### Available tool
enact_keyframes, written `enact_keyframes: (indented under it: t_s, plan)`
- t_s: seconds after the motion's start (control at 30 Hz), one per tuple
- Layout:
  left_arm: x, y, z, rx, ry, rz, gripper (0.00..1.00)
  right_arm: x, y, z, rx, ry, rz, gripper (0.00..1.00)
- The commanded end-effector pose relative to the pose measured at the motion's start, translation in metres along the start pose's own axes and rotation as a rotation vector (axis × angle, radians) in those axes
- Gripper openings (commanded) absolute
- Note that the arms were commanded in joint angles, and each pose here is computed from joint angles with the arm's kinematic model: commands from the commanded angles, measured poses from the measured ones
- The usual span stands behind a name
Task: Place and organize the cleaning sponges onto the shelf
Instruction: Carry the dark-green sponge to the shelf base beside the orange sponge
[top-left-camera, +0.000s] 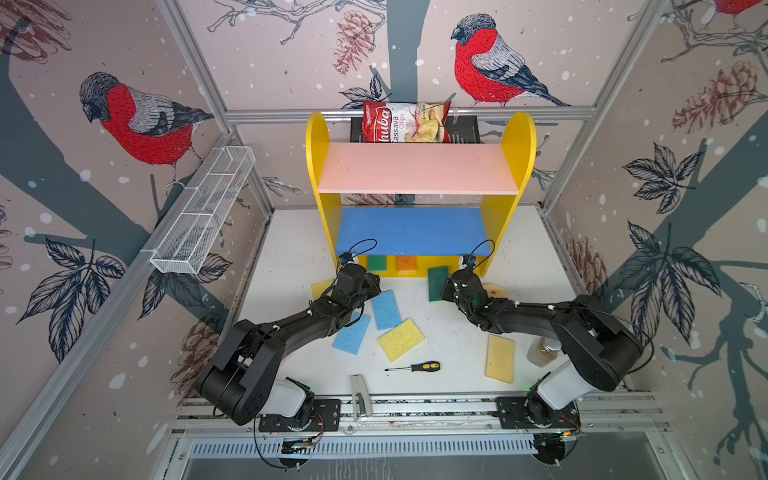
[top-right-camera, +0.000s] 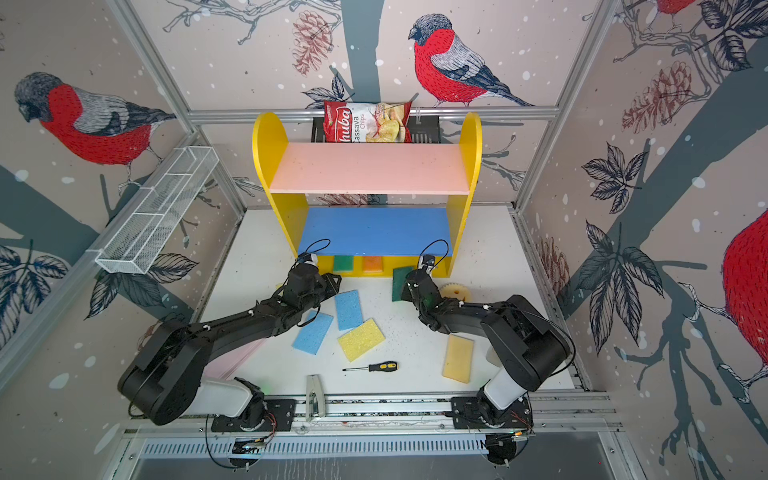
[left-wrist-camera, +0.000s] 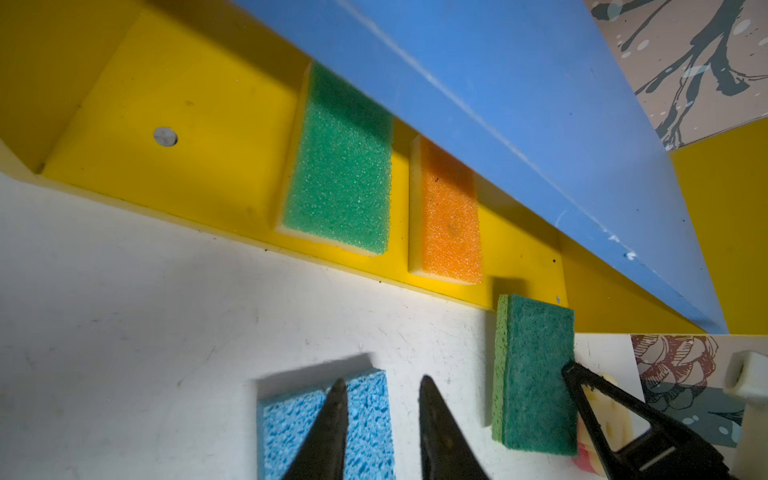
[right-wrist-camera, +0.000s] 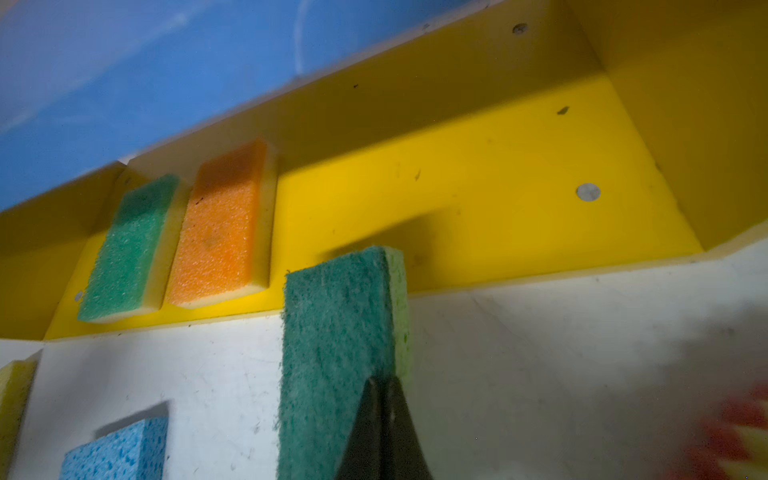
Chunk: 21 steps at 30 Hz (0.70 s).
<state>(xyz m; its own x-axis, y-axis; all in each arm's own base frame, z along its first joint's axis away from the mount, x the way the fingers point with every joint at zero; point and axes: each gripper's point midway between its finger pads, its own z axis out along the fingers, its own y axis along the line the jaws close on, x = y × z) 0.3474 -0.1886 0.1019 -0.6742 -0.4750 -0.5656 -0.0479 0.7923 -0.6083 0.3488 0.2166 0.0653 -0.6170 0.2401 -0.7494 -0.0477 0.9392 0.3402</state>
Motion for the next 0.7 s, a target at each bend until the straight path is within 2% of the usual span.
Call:
enact_keyframes:
  t_s: [0.0,0.33,0.43,0.67]
  plan:
    - [0.001,-0.002,-0.001,0.013,0.003,0.007,0.30,-0.018,0.005,0.006,-0.001,-0.083,-0.005,0.01]
    - [0.006,-0.004,0.003,0.033,0.027,-0.006,0.31,-0.025,0.004,0.018,0.021,-0.126,-0.055,0.03]
    - [0.011,-0.015,0.007,0.072,0.048,0.007,0.31,-0.024,-0.001,0.023,0.051,-0.124,-0.070,0.07]
    - [0.049,-0.063,0.029,0.181,0.169,0.100,0.31,-0.017,-0.007,0.032,0.058,-0.098,-0.063,0.21]
